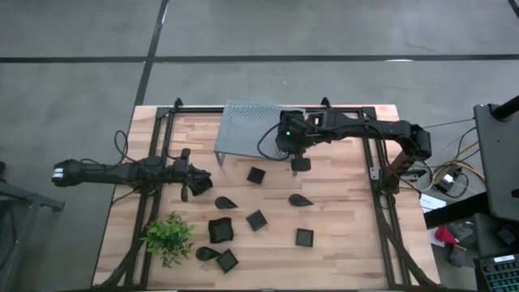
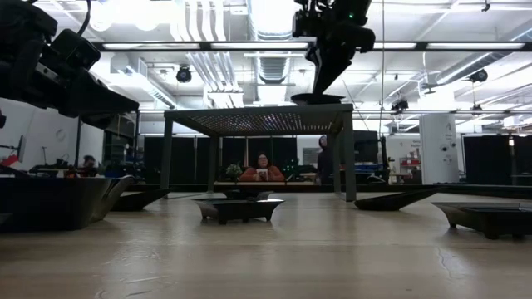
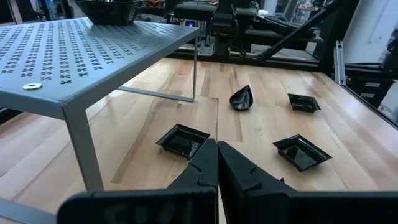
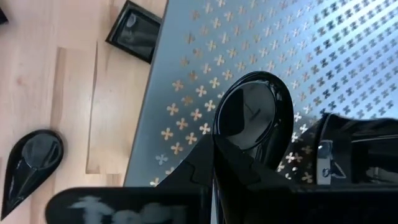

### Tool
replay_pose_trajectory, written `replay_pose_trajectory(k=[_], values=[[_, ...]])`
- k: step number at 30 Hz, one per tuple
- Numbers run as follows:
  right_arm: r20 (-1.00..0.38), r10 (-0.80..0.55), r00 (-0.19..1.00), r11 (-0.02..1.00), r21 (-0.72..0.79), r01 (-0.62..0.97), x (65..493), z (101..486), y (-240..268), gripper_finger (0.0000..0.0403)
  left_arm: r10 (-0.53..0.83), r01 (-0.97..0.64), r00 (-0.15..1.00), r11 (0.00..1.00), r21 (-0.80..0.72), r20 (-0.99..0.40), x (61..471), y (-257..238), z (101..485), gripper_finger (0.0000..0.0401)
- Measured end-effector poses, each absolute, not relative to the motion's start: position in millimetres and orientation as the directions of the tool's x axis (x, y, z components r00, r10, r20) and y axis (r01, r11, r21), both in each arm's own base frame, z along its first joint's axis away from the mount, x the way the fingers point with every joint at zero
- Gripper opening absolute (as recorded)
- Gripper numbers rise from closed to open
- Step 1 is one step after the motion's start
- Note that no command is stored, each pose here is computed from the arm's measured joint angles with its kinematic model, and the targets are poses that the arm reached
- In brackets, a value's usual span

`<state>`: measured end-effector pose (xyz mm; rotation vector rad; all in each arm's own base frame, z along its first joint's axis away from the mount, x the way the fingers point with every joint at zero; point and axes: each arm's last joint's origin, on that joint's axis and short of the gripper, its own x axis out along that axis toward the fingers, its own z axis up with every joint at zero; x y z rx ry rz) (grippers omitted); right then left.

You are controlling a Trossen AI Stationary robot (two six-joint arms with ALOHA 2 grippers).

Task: Pick & Place Mini shaped plates
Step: Put the black drop shaped plate on the shelf

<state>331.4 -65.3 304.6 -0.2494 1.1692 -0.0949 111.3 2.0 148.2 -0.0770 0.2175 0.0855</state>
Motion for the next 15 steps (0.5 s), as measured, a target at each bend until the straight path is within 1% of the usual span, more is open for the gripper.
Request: replay_pose_trajectory(k=[15], values=[[-0.903, -0.202, 0.379, 0.966, -0.247, -0.072, 331.0, 296.4, -65.3, 0.0008, 0.076, -0.093, 0.973, 0.993, -0.067, -0.219, 111.3, 2.0, 148.2, 0.0000]])
